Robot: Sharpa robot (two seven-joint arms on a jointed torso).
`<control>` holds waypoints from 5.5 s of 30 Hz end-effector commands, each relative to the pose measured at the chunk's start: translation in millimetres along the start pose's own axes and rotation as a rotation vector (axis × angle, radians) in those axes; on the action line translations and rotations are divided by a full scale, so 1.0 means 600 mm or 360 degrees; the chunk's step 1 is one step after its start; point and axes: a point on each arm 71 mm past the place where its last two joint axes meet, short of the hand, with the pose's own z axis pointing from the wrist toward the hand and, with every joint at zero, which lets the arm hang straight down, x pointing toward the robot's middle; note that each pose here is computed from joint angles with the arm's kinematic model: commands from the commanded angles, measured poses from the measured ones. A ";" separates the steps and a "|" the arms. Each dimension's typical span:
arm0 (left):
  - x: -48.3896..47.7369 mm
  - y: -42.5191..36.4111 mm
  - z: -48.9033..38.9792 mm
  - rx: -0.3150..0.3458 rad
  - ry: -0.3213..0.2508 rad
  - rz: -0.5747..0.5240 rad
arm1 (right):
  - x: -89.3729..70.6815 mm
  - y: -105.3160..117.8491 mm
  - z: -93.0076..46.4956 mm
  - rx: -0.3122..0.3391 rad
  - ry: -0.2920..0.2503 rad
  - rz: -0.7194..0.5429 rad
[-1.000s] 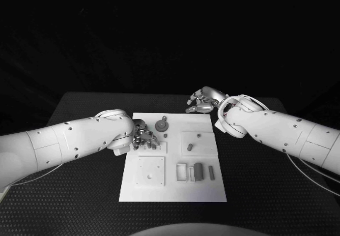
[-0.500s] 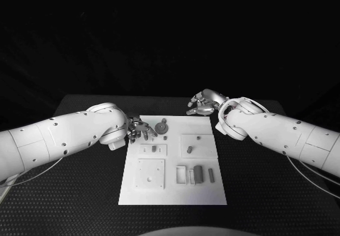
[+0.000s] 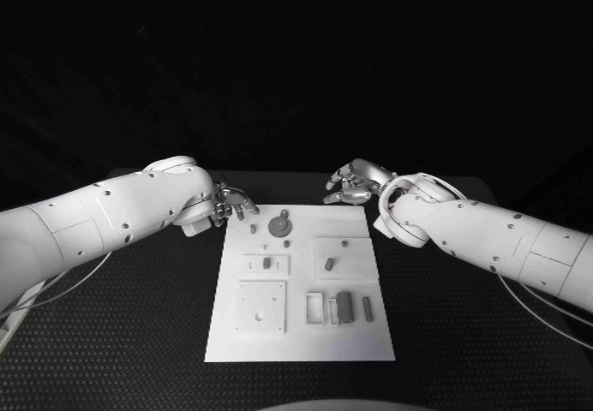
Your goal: Assemble the parts on the task board
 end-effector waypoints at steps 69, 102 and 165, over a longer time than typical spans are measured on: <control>0.046 -0.015 0.066 -0.0104 0.0146 0.0247 | 0.007 0.014 0.002 -0.0033 0.0018 0.0011; 0.046 -0.009 0.066 -0.0097 0.0177 0.0154 | 0.006 0.009 0.006 -0.0022 0.0010 0.0066; 0.041 0.007 0.065 -0.0083 0.0232 -0.0071 | 0.005 0.001 0.010 0.0002 0.0006 0.0124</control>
